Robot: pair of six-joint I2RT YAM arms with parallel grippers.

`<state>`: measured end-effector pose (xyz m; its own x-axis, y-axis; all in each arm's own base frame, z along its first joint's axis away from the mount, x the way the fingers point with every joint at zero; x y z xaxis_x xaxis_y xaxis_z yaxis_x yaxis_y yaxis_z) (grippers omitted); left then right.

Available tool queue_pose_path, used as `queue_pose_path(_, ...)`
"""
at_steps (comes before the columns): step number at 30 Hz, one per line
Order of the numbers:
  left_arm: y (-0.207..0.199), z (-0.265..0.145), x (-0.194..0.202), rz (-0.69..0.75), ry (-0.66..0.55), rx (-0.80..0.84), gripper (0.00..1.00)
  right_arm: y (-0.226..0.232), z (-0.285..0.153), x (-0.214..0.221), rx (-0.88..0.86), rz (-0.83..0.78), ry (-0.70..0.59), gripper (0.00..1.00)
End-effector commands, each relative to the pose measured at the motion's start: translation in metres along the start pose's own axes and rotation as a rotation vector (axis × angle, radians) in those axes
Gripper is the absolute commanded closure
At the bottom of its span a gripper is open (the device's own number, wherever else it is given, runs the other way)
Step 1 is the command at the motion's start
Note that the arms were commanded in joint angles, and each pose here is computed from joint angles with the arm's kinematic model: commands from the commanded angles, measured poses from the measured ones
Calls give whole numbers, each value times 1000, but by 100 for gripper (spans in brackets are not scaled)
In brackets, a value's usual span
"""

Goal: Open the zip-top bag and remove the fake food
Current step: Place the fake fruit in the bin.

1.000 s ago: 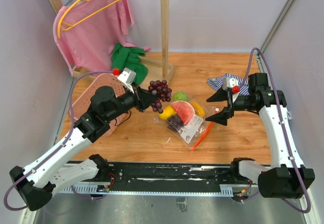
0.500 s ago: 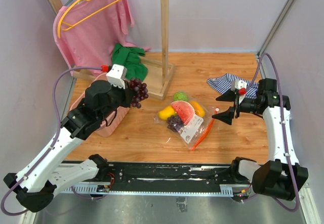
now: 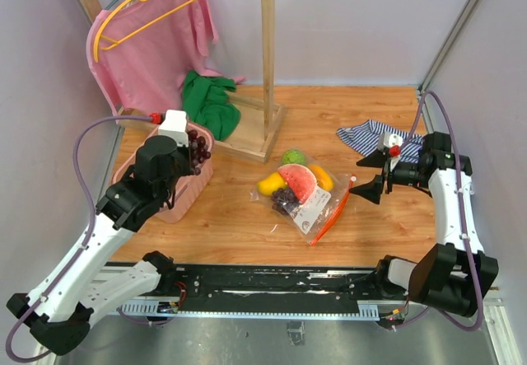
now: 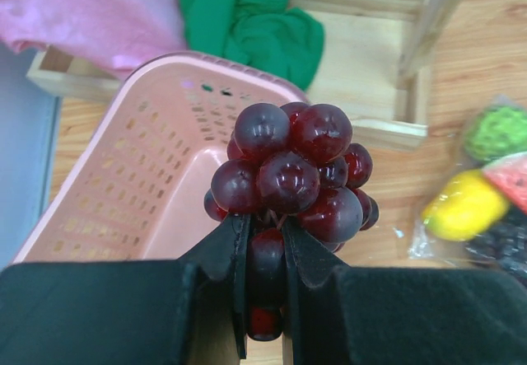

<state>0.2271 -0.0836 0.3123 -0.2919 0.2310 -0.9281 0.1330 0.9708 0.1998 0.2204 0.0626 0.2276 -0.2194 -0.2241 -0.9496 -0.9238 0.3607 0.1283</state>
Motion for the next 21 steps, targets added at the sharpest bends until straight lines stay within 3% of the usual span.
queue_pose_path(1,19,10,4,5,-9,-94,100,-3,-5,9,12,4,13,15)
queue_pose_path(21,39,73,69,-50,106,-98,98,-18,-15,30,63,85,15,14)
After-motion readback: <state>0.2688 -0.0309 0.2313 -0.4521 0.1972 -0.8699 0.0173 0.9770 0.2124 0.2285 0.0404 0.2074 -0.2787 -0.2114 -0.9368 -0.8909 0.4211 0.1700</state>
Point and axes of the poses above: each gripper's point midway between its finger pads, its own z axis out along the fingers, its own y axis along the line the jaws close on, x = y × z, the point moved 4 cm from there along -z, back along the fingers, and after that the axes turned 9 degrees about z, right-handed, at the moved point
